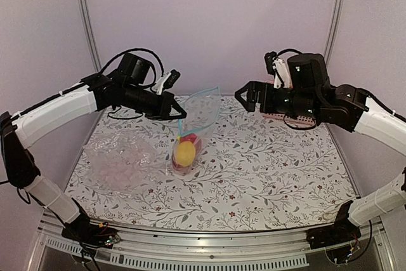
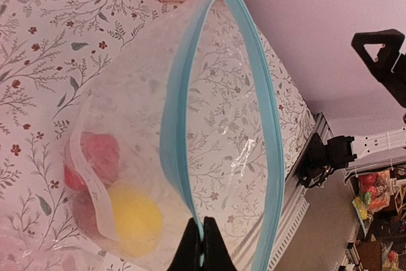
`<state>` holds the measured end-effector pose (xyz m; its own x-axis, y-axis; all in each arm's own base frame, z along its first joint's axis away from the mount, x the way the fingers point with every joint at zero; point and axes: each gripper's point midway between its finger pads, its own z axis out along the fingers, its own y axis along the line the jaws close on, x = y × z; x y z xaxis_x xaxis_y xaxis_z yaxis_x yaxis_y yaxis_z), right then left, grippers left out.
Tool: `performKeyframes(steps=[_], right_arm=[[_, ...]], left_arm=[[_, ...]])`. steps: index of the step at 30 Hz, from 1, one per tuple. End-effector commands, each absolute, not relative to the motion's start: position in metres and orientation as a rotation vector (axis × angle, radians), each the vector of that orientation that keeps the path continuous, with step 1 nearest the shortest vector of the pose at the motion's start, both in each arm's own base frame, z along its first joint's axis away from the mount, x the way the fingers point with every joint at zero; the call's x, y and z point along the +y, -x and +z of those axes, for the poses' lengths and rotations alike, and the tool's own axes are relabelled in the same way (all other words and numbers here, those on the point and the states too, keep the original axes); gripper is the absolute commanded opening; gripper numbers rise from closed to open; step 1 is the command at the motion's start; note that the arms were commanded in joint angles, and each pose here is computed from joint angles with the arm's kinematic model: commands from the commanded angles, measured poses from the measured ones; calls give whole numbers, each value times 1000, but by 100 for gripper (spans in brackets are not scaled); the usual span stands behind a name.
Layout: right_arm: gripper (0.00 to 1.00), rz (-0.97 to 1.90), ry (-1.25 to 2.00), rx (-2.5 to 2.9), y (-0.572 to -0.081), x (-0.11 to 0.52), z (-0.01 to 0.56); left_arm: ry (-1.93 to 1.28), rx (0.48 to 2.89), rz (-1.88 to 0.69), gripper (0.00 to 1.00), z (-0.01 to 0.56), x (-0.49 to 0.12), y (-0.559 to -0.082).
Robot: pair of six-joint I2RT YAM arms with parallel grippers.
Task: Place the food in the zip-top bag and seal the zipper
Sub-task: Pass from the right arm to the left, then pick up the fake fruit from the bin.
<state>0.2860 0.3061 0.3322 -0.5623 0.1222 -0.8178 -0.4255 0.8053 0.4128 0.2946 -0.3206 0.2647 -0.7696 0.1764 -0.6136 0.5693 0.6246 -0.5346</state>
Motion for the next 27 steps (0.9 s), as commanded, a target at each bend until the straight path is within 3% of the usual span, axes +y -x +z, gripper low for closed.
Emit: performKeyframes(steps=[1, 14, 27], right_arm=[[99, 415, 155, 2092, -302, 240, 328], [98, 7, -36, 2294, -399, 136, 269], [93, -153, -252, 2433, -496, 49, 189]], left_arm=[[-620, 2322, -1019, 0, 256, -317, -309], [-562, 2335, -889, 0, 242, -289, -316], [-552, 2330, -876, 0, 245, -285, -315]])
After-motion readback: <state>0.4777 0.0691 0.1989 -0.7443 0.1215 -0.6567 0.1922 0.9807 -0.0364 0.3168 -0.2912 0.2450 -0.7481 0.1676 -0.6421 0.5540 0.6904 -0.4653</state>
